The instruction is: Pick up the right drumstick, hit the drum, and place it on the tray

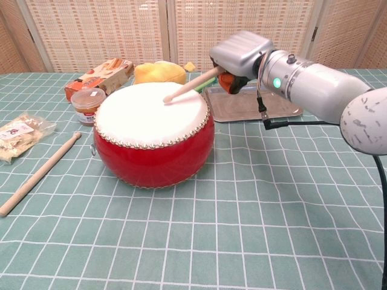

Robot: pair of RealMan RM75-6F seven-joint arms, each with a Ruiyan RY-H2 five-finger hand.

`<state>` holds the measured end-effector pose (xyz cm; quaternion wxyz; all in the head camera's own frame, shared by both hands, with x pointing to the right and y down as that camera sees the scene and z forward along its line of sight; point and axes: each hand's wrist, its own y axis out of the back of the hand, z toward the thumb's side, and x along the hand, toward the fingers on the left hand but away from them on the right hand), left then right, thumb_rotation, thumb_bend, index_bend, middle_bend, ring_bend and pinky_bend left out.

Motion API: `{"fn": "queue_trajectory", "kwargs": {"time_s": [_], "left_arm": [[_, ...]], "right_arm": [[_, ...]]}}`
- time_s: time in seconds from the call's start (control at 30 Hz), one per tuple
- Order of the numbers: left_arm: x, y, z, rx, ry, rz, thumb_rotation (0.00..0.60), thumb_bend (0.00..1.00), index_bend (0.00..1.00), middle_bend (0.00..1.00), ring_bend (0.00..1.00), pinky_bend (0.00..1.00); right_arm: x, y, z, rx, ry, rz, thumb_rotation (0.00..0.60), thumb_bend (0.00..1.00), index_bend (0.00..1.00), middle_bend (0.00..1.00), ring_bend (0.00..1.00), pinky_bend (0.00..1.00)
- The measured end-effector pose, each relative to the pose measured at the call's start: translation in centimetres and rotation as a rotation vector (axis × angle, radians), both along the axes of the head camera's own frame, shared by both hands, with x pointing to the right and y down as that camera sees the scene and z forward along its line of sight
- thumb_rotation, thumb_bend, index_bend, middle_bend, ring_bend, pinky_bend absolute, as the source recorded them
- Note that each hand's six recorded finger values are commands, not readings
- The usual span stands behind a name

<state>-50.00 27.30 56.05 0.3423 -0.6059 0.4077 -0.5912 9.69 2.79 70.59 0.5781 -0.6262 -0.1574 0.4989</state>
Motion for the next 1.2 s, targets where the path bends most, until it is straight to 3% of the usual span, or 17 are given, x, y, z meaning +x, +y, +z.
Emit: {"fn": "queue_trajectory", "kwargs": {"time_s": [0.1,0.37,0.73,0.83,1.03,1.2], "left_arm": [[-0.1,0.0,-0.1,0.002,-0.002,-0.001,0.600,0.22,0.00,0.00,0.00,0.00],[0.1,-0.2,-0.1,0.005,0.002,0.004,0.600,0.22,0.00,0.00,0.00,0.00],[-0.1,-0.1,0.0,0.000,-0.002,-0.003,0.600,0.22,0.00,0.00,0.00,0.00],[-0.2,0.0,0.0,-0.001,-0.004,-0.005,0.600,0.22,0.00,0.00,0.00,0.00],[-0.4,0.1,0.1,-0.004,-0.005,-0.016,0.600,0.22,0.00,0.00,0.00,0.00],[-0.3,0.1,0.1,-0.005,-0.008,-0.013,0.600,0.22,0.00,0.00,0.00,0.00]], "right_arm": [[-0.1,-0.1,-0.2,0.006,-0.015,0.010,0.600,0.87,1.00,1.00,1.00,1.00],[-1.0,-1.6,-3.4,0.043,-0.193,0.075,0.600,0.87,1.00,1.00,1.00,1.00],[0.4,0.0,0.3,-0.011,0.013,0.010,0.600,0.87,1.00,1.00,1.00,1.00],[0.6,-0.5,-0.2,-0.016,-0.031,0.048,0.600,0.87,1.00,1.00,1.00,1.00],[3.5,-2.3,-0.9,-0.078,-0.160,0.216,0.600,0.87,1.00,1.00,1.00,1.00],[6.8,-2.9,0.9,-0.128,-0.144,0.302,0.600,0.87,1.00,1.00,1.00,1.00]]}}
